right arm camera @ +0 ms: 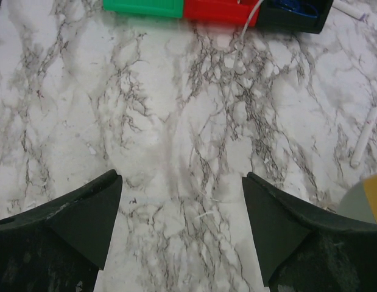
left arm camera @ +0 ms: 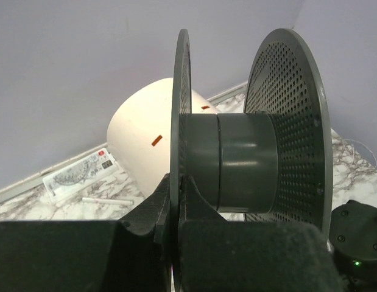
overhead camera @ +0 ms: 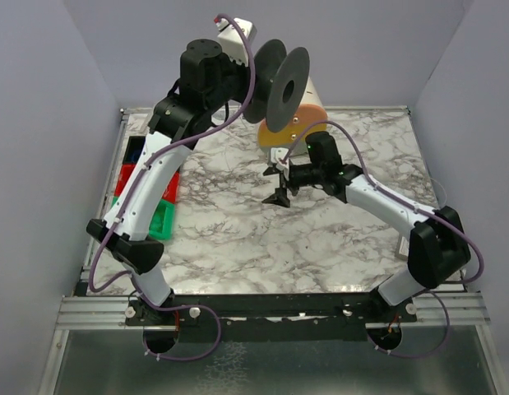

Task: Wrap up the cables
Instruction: Wrap the cable around the cable reel.

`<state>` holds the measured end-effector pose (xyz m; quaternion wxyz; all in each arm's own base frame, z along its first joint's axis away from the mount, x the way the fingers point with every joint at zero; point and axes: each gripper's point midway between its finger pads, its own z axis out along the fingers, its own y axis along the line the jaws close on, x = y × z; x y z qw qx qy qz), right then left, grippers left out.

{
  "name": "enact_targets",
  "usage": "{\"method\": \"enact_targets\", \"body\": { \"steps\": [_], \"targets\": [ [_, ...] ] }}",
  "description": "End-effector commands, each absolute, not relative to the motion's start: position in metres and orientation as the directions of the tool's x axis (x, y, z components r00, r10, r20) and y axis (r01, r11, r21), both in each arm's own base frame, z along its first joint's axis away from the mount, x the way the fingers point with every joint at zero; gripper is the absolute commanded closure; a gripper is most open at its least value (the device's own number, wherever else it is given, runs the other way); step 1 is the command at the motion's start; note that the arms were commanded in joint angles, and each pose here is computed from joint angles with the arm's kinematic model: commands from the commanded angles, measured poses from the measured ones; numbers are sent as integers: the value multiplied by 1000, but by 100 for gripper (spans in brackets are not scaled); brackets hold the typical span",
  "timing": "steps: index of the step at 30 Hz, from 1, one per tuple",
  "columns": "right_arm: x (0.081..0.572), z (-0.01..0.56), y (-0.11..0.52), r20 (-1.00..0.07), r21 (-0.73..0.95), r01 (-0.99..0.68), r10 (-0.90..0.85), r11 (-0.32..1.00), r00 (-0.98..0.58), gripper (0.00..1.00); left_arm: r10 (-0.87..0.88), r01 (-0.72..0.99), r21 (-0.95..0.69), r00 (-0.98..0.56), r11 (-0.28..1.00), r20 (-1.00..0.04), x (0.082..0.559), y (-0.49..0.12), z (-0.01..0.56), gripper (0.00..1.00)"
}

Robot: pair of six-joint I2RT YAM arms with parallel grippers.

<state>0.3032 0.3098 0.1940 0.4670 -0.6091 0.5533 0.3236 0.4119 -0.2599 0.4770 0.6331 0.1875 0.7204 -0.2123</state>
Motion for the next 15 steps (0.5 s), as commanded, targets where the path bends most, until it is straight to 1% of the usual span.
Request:
{"method": "enact_targets", "body": {
  "steps": [1, 2, 4, 7, 9, 10, 12, 15],
  "targets": [
    [288, 199, 345, -915, -212, -976, -339, -55, 218, 15, -92, 487, -113, -68, 866, -993, 406, -245, 506, 100],
    [286, 195, 353, -912, -214, -976, -347, -49, 217, 15, -93, 482, -116, -71, 868, -993, 406, -244, 504, 100],
    [293, 190, 368, -907, -220, -975, -371, 18, 197, 15, -98, 484, -122, -75, 867, -992, 405, -243, 503, 100],
    [312, 184, 384, -904, -225, -967, -395, 116, 163, 10, -108, 491, -133, -79, 861, -991, 403, -243, 504, 100],
    [326, 180, 388, -900, -222, -959, -414, 175, 133, 3, -114, 492, -139, -81, 860, -990, 402, -243, 505, 100],
    [333, 179, 389, -897, -225, -953, -425, 202, 122, 3, -116, 492, -141, -82, 859, -990, 402, -242, 505, 100],
    [342, 176, 390, -887, -236, -946, -446, 225, 115, 2, -124, 489, -148, -82, 859, -989, 403, -240, 506, 100],
    [341, 176, 396, -886, -247, -951, -441, 185, 145, 2, -138, 502, -165, -91, 849, -986, 403, -239, 507, 100]
  ]
}}
